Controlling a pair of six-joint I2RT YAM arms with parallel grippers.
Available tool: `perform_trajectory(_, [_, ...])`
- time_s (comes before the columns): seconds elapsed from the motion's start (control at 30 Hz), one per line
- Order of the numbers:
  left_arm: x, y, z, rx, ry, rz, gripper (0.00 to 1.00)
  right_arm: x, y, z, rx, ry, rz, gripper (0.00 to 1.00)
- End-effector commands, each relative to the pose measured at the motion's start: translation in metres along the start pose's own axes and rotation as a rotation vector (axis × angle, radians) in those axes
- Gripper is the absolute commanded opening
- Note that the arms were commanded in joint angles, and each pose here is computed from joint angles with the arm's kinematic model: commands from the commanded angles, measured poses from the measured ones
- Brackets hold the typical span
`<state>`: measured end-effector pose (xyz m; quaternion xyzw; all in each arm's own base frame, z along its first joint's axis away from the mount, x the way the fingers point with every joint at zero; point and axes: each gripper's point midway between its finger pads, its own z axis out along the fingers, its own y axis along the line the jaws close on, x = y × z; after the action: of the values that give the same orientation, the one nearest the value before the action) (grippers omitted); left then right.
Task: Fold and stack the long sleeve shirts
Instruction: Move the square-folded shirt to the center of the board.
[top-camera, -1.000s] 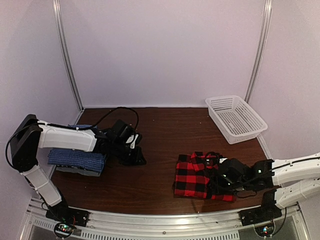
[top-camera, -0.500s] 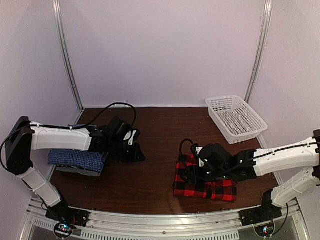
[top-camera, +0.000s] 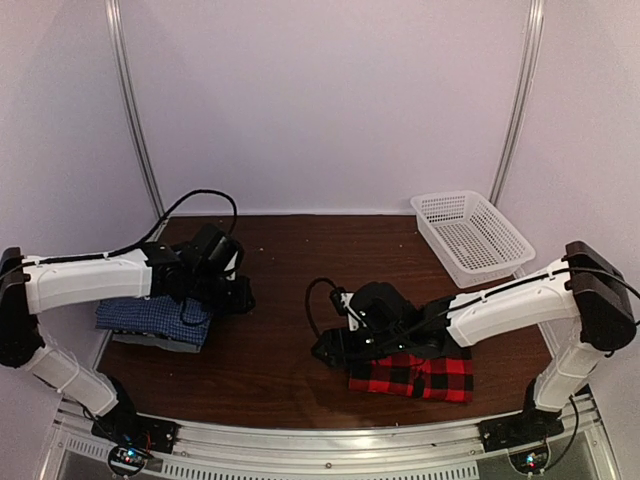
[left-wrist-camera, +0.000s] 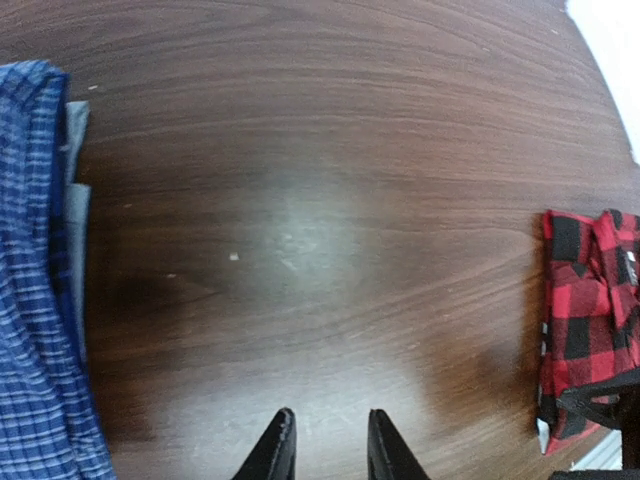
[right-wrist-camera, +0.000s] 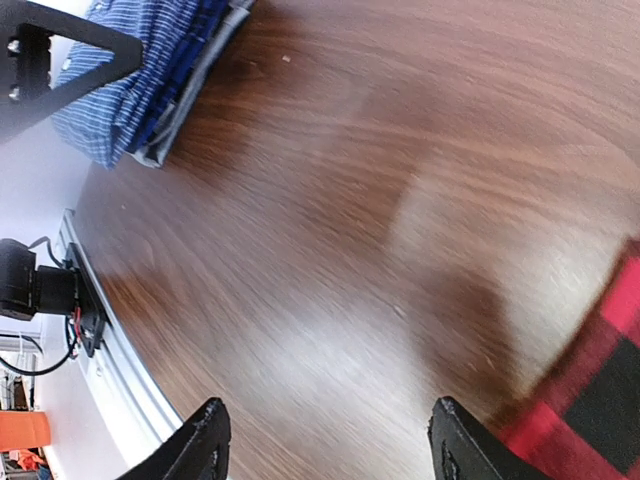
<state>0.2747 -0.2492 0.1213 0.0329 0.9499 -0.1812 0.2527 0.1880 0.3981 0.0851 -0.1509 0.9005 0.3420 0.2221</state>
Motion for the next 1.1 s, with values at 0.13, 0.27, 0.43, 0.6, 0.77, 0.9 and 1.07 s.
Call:
perform_trajectory(0.13, [-0.027,0.060,-0.047,-0.168,-0.140,-0.058,0.29,-0.029,0.048,0.035,-0.123,-0.026,-0.071,0.71])
perform_trajectory(0.27, [-0.017,0.045,-0.037,-0.191,-0.092,0.058,0.30,-0.034,0.045,0.040,-0.117,-0.036,-0.062,0.71])
perform_trajectory(0.43, [-0.009,0.044,-0.009,-0.342,-0.015,0.135,0.33,-0.047,0.018,0.025,-0.064,-0.092,-0.010,0.71])
perform_trajectory(0.6, [-0.013,0.057,0.025,-0.500,0.036,0.178,0.33,-0.057,-0.002,-0.007,-0.017,-0.158,0.011,0.71])
perform_trajectory(0.77, [-0.020,0.069,0.051,-0.649,0.071,0.240,0.33,-0.065,-0.013,-0.043,0.001,-0.236,0.033,0.72])
perform_trajectory(0.9, [-0.029,0.076,0.064,-0.724,0.085,0.280,0.33,-0.071,-0.018,-0.070,0.025,-0.287,0.039,0.72])
perform_trajectory(1.07, [-0.032,0.099,0.074,-0.851,0.113,0.323,0.33,-0.076,-0.022,-0.101,0.032,-0.351,0.053,0.72])
